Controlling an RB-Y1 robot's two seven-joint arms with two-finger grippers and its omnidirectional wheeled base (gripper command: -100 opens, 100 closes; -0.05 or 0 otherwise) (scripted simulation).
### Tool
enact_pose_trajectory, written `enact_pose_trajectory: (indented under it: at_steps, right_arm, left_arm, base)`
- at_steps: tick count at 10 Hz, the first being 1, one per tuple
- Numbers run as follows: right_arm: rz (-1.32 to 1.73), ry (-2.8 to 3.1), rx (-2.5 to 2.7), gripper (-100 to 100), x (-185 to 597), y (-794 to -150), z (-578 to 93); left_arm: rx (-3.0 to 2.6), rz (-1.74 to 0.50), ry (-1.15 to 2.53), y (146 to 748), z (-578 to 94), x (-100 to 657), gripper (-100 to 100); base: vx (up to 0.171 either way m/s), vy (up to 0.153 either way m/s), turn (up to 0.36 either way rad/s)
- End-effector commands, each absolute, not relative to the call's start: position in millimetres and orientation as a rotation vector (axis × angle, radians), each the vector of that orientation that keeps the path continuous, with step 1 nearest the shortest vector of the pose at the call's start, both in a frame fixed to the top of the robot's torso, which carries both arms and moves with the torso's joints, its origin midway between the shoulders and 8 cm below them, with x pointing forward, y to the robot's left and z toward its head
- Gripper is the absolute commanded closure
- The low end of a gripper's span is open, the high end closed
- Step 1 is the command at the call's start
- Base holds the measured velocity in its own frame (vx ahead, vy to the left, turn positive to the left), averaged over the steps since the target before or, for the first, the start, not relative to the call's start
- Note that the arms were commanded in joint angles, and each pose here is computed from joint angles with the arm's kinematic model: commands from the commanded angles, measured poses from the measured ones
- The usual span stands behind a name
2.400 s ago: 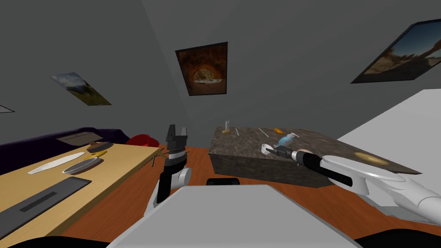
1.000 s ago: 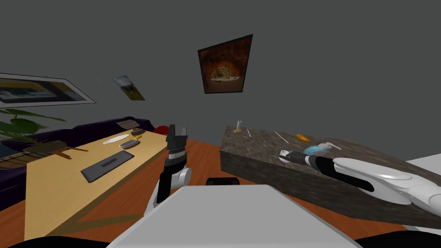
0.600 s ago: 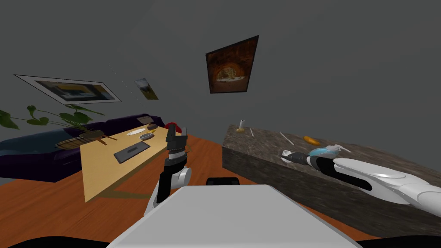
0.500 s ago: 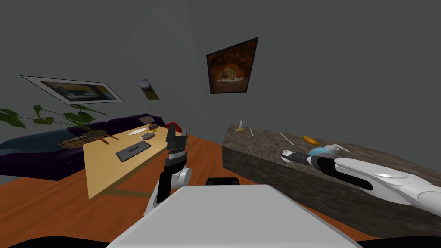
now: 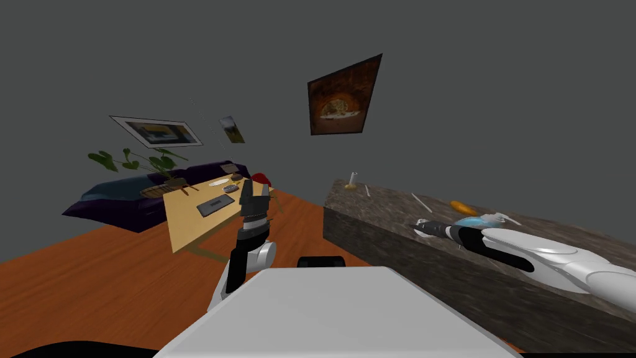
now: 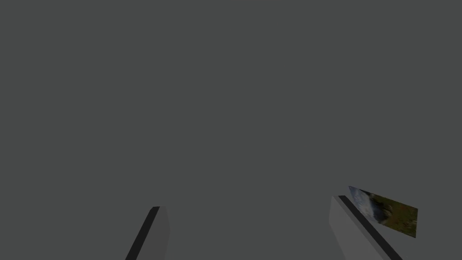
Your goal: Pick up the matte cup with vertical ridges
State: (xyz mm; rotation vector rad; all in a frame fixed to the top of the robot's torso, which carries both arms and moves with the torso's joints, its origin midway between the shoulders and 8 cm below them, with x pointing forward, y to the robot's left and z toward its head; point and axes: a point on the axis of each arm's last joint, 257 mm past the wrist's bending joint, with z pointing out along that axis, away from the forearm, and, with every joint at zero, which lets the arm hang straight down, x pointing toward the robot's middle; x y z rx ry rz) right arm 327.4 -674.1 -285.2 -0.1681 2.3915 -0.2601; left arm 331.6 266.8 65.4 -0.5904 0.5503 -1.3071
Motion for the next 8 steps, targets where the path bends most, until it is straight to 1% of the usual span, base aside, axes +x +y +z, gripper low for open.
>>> enact_pose_trajectory:
  at_steps: [1, 2, 3, 5, 6, 8]
  right_arm:
    - [-0.270, 2.398, -0.135, -100, 327, -683, -289]
    - [-0.297, 2.392, -0.119, -100, 328, -694, -283]
    - [-0.297, 2.392, -0.119, -100, 328, -694, -283]
    - [-0.295, 2.406, -0.070, -100, 328, -701, -291]
    - [-0.320, 2.400, -0.055, -100, 328, -711, -286]
    - [-0.321, 2.417, -0.008, -100, 326, -718, -294]
  left_arm:
    - [-0.590, -1.307, 0.550, 267, 65, 332, 0]
    - [-0.591, -1.307, 0.550, 267, 65, 332, 0]
    - [-0.591, -1.307, 0.551, 267, 65, 332, 0]
    - [-0.590, -1.307, 0.550, 267, 65, 332, 0]
    - [-0.591, -1.307, 0.550, 267, 65, 332, 0]
    - [-0.590, -1.307, 0.550, 267, 65, 332, 0]
  base:
    - [-0.157, 0.005, 0.229]
    - [-0.072, 0.011, 0.022]
    - [-0.012, 0.006, -0.035]
    - [-0.126, 0.018, 0.274]
    - [-0.075, -0.008, 0.043]
    - [-0.158, -0.017, 0.291]
